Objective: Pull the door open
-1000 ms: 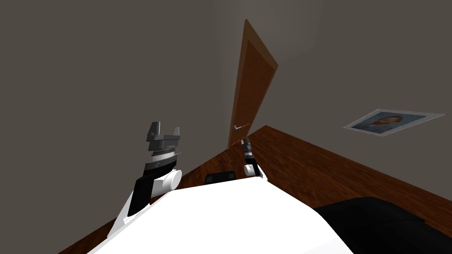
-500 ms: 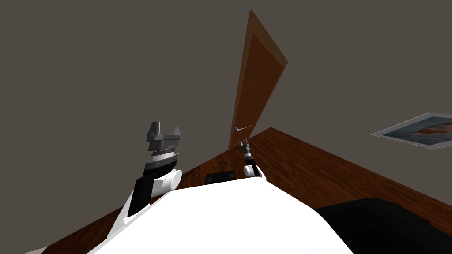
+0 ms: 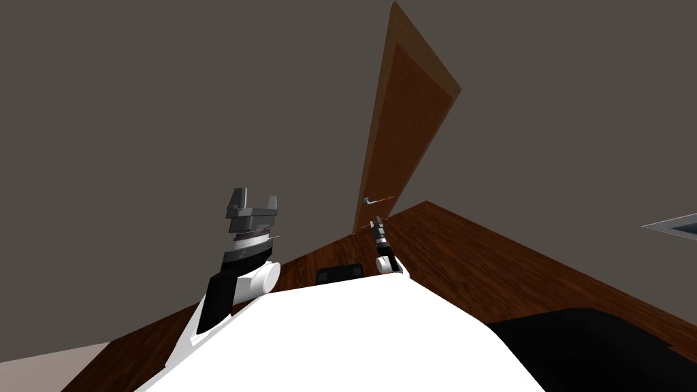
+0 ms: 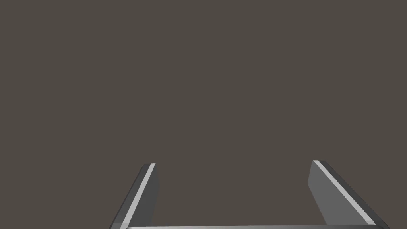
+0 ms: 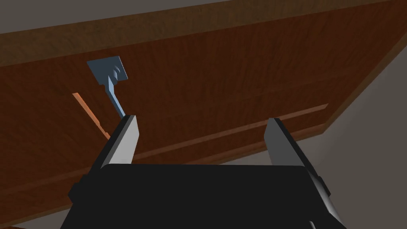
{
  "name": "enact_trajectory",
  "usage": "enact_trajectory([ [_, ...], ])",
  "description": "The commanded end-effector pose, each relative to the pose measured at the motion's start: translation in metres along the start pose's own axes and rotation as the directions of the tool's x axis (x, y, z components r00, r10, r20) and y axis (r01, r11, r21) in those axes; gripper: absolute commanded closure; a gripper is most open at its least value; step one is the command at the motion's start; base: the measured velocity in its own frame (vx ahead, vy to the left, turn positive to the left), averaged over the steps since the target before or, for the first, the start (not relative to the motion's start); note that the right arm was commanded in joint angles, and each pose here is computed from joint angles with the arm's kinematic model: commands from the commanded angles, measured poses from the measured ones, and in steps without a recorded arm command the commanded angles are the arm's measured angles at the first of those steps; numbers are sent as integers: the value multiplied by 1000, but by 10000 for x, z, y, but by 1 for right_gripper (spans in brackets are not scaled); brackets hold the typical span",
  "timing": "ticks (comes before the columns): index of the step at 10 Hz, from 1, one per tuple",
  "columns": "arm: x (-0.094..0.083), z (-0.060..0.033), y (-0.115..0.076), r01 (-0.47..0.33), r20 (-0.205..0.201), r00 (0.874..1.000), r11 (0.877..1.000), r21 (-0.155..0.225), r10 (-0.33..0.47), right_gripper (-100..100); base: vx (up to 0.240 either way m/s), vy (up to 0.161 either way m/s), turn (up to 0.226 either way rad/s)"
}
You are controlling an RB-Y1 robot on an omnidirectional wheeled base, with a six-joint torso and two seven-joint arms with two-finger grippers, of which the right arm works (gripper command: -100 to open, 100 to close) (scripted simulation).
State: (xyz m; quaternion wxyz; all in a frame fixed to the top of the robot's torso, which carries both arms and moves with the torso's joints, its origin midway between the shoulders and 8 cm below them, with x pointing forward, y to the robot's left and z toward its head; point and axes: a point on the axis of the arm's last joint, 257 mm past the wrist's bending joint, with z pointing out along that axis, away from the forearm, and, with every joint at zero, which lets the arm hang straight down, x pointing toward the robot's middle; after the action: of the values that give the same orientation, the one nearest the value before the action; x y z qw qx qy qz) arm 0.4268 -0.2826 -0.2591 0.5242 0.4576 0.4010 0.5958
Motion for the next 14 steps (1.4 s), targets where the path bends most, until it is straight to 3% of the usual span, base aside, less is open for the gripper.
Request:
enact_trajectory([
  [1, -43, -23, -112, 3, 1, 1000, 1000, 20, -3, -100, 44, -113, 124],
  [10, -288, -175, -597, 30, 9, 999, 993, 117, -32, -100, 40, -115, 147],
  [14, -382, -227, -720, 43, 13, 999, 989, 144, -45, -100, 22, -93, 99],
])
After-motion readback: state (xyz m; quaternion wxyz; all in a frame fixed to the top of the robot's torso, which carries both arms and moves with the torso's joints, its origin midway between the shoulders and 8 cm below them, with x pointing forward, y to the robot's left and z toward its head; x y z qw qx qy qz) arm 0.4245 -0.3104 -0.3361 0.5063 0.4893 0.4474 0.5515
